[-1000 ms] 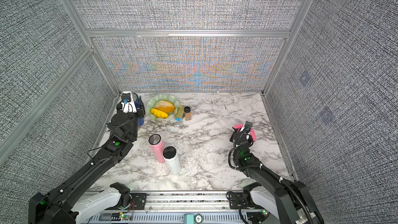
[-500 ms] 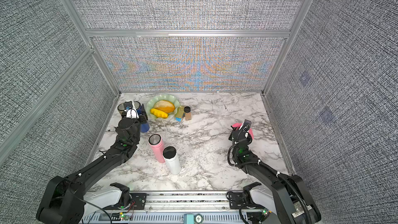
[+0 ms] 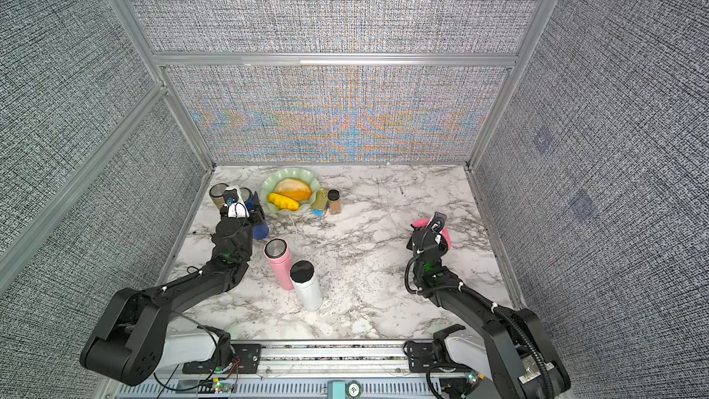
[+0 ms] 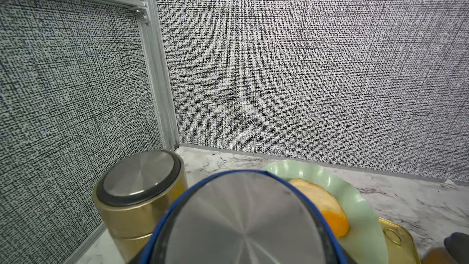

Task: Wipe the surface of the thermos
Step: Place the thermos at the center of the board.

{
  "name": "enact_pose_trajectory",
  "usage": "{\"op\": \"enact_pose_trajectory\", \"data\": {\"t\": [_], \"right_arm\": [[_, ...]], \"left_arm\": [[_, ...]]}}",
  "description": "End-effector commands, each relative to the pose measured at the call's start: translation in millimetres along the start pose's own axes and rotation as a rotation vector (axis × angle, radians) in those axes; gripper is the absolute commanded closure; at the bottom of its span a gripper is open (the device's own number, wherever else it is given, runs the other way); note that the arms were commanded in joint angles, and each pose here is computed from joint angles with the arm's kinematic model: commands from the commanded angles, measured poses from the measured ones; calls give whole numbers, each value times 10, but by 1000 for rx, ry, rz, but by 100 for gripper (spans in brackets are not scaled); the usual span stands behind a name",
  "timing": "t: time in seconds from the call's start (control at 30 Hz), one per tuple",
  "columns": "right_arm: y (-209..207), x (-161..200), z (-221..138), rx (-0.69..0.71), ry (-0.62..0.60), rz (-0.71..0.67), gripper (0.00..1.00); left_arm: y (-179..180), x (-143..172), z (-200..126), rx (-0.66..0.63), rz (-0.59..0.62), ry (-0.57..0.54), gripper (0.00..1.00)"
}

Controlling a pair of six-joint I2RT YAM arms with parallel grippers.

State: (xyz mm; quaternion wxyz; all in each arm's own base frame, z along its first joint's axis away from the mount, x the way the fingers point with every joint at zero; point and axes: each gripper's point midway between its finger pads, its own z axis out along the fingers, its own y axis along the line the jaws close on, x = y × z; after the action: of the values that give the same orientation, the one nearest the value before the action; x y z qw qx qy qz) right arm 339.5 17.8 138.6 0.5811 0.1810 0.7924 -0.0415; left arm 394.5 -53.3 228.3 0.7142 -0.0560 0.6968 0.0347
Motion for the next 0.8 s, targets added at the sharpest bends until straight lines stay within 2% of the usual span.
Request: {"op": "enact_pose_trajectory", "data": {"t": [0.0,0.47,0.77], "right_arm": [[30,-41,-10,-14,-13,17,100],[-12,-43,-12,10,-13,24,100],[7,-35,19,15,-1,14,100]], "left_arm": [[-49,-225,22,28,-21,-112,100],[29,97,206,-45,26,-54,100],[39,-5,183,-46,2,-28,100]]}}
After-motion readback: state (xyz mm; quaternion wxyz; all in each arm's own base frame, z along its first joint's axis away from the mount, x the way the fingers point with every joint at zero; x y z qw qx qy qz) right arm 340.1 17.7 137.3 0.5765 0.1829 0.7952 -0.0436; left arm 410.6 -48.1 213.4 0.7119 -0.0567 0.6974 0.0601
